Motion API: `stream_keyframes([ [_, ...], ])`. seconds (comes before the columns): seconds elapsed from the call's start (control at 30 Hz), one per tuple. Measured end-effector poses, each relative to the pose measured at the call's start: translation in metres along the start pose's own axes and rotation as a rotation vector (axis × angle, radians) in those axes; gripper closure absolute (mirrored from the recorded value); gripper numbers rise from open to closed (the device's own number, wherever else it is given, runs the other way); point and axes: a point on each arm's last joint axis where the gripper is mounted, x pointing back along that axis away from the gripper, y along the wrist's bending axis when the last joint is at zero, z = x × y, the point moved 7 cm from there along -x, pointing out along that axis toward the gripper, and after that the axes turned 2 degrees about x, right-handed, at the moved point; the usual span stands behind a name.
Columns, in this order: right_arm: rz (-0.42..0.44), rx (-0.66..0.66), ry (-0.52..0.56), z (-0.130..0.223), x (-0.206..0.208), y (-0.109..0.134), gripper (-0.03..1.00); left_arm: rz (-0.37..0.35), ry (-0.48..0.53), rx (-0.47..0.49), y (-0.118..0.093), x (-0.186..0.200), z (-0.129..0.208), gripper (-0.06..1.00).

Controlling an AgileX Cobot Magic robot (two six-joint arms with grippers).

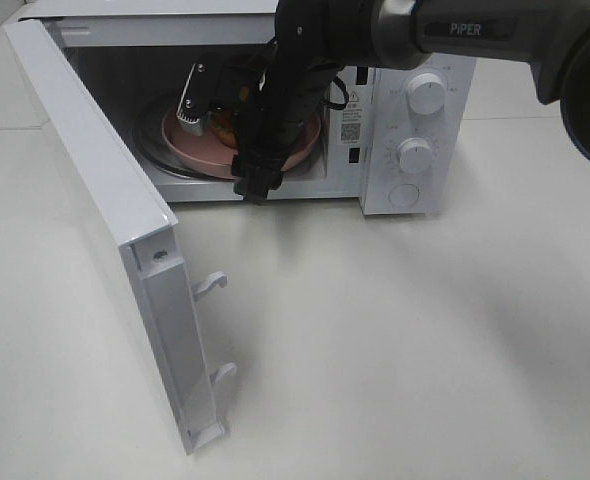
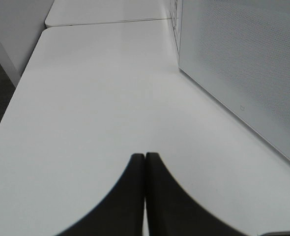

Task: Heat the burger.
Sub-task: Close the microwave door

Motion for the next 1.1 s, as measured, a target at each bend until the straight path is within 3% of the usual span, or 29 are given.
stream_keyframes([
  [0.23, 0.002, -0.070, 0.003, 0.001, 0.000, 0.000, 0.22, 0.000, 0.000, 0.000, 0.000, 0.000, 0.000, 0.94],
  [0.77, 0.013, -0.071, 0.087, 0.014, 0.002, -0.002, 0.21, 0.000, 0.000, 0.000, 0.000, 0.000, 0.000, 0.94],
  [0.93, 0.053, -0.061, 0.075, 0.009, 0.021, -0.012, 0.21, 0.000, 0.000, 0.000, 0.000, 0.000, 0.000, 0.94],
  [1.1, 0.029, -0.064, 0.097, 0.011, 0.028, -0.009, 0.21, 0.000, 0.000, 0.000, 0.000, 0.000, 0.000, 0.94],
])
